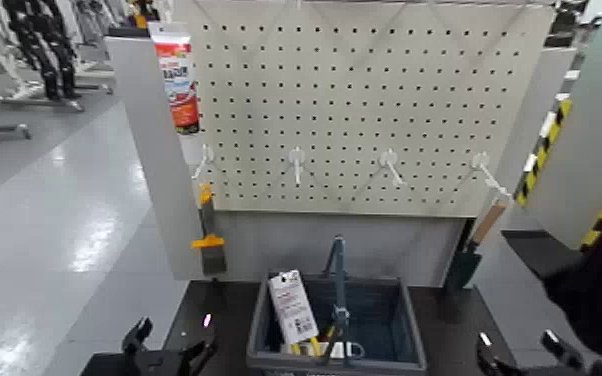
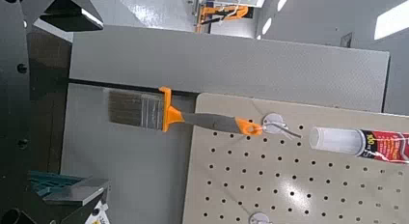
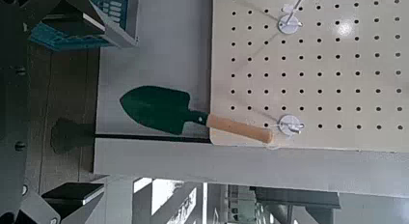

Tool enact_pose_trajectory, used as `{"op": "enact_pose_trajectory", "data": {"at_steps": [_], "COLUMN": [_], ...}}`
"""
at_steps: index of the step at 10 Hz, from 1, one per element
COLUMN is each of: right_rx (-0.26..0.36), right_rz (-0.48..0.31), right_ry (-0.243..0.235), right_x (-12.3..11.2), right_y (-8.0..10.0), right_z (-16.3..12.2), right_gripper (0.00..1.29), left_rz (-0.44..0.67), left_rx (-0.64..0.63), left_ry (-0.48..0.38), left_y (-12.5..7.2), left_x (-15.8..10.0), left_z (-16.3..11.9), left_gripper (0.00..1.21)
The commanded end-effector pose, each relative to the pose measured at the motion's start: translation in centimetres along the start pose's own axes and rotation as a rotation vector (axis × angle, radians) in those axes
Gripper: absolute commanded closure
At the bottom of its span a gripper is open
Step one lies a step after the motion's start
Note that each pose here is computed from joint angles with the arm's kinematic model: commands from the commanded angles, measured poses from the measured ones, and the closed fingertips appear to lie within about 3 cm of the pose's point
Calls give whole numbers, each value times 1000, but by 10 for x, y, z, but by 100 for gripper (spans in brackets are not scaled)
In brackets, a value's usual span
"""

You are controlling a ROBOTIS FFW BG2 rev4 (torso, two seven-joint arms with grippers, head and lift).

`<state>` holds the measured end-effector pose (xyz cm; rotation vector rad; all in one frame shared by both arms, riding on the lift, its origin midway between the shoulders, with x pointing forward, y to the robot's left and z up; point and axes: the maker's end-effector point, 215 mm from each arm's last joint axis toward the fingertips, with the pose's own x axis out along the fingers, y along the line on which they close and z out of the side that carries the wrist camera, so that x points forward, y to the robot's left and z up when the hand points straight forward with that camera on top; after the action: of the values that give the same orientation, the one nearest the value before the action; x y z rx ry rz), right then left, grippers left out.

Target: Put the tool with the wooden handle into the crate.

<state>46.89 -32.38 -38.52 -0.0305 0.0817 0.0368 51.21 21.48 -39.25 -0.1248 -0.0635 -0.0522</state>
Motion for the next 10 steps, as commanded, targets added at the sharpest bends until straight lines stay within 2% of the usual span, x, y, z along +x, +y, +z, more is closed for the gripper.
{"op": "enact_pose_trajectory", "data": {"at_steps": [1, 5, 10], "right_rx": [-25, -89, -155], "right_rz": [23, 103, 158], "right_ry": [36, 72, 54], "right_x": [8, 29, 65], "right_y": [-35, -57, -81], "right_z": [9, 31, 66], "right_gripper": [15, 15, 15], "left_rz": [0, 0, -4], "left_rx": [-3, -3, -5], "left_ry": [1, -1, 0], "left_y": [0, 0, -2], "left_x": [0, 1, 1], "left_z": [0, 0, 0], "left_gripper": [11, 11, 11]}}
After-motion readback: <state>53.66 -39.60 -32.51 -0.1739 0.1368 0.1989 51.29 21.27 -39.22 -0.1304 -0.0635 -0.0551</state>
